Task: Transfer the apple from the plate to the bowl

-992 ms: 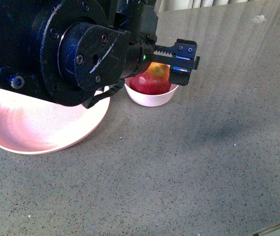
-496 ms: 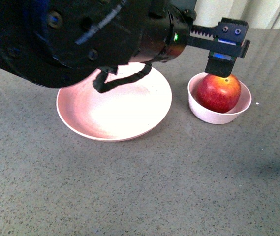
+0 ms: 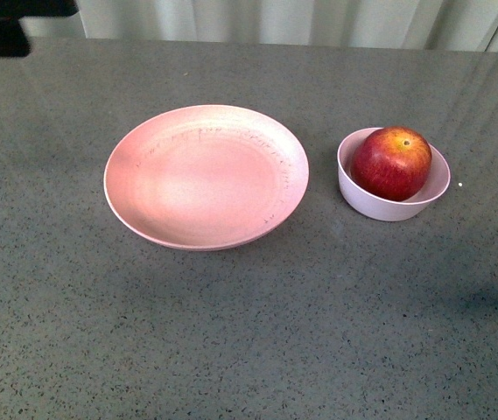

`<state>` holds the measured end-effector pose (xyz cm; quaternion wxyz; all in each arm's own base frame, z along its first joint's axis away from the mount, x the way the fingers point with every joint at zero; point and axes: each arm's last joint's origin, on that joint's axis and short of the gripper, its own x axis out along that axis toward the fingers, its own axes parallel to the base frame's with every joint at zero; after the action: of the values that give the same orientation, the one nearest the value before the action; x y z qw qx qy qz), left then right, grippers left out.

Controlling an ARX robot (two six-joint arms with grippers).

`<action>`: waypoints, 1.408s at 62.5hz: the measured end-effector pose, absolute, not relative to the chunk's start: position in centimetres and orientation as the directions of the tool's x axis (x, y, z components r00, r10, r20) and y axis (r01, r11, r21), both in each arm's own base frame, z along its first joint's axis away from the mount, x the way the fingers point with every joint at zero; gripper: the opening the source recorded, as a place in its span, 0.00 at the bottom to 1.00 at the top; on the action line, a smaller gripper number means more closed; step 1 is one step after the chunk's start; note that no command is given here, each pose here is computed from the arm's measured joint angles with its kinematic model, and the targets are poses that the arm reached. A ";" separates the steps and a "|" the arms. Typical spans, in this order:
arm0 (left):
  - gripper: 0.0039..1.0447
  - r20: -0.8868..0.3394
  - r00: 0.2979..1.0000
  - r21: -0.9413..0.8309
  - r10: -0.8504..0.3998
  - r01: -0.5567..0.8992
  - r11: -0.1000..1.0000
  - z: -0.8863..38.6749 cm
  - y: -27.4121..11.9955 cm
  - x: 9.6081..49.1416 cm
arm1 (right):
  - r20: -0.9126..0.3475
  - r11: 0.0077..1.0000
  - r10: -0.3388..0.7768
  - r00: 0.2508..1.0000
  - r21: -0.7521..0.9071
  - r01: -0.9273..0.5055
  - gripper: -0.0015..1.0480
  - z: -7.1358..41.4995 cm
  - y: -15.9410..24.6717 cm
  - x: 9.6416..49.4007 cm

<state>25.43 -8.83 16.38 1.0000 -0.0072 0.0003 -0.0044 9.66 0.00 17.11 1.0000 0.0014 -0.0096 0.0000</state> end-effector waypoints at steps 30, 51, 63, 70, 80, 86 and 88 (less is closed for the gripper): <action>0.01 -0.016 1.000 -0.008 -0.003 0.003 1.000 16.2 -2.8 18.6 | 0.019 1.000 0.000 1.000 0.002 0.000 0.91 17.1 0.0 9.7; 0.01 -0.015 1.000 -0.009 -0.001 0.001 1.000 16.3 -1.3 15.8 | 0.019 1.000 0.000 1.000 0.003 0.000 0.91 17.1 0.0 9.7; 0.01 -0.012 1.000 -0.008 -0.006 0.006 1.000 16.4 -0.2 14.7 | 0.019 1.000 -0.001 1.000 0.003 0.001 0.91 17.1 0.0 9.7; 0.01 -0.006 1.000 -0.008 -0.005 0.005 1.000 16.5 -0.1 14.1 | 0.019 1.000 0.000 1.000 0.003 0.000 0.91 17.1 0.0 9.7; 0.01 0.007 1.000 -0.008 -0.004 0.004 1.000 16.9 -0.1 13.1 | 0.019 1.000 0.000 1.000 0.003 0.000 0.91 17.1 0.0 9.7; 0.01 0.010 1.000 -0.008 -0.004 0.004 1.000 17.0 -0.1 12.8 | 0.019 1.000 0.000 1.000 0.003 0.000 0.91 17.1 0.0 9.7; 0.01 0.011 1.000 -0.008 -0.004 0.004 1.000 17.1 -0.1 12.7 | 0.019 1.000 0.000 1.000 0.003 0.000 0.91 17.1 0.0 9.7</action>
<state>12.66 -0.05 17.06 1.0000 -0.0039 -0.0056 -0.0019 9.66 0.00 17.11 1.0000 0.0014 -0.0096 -0.0002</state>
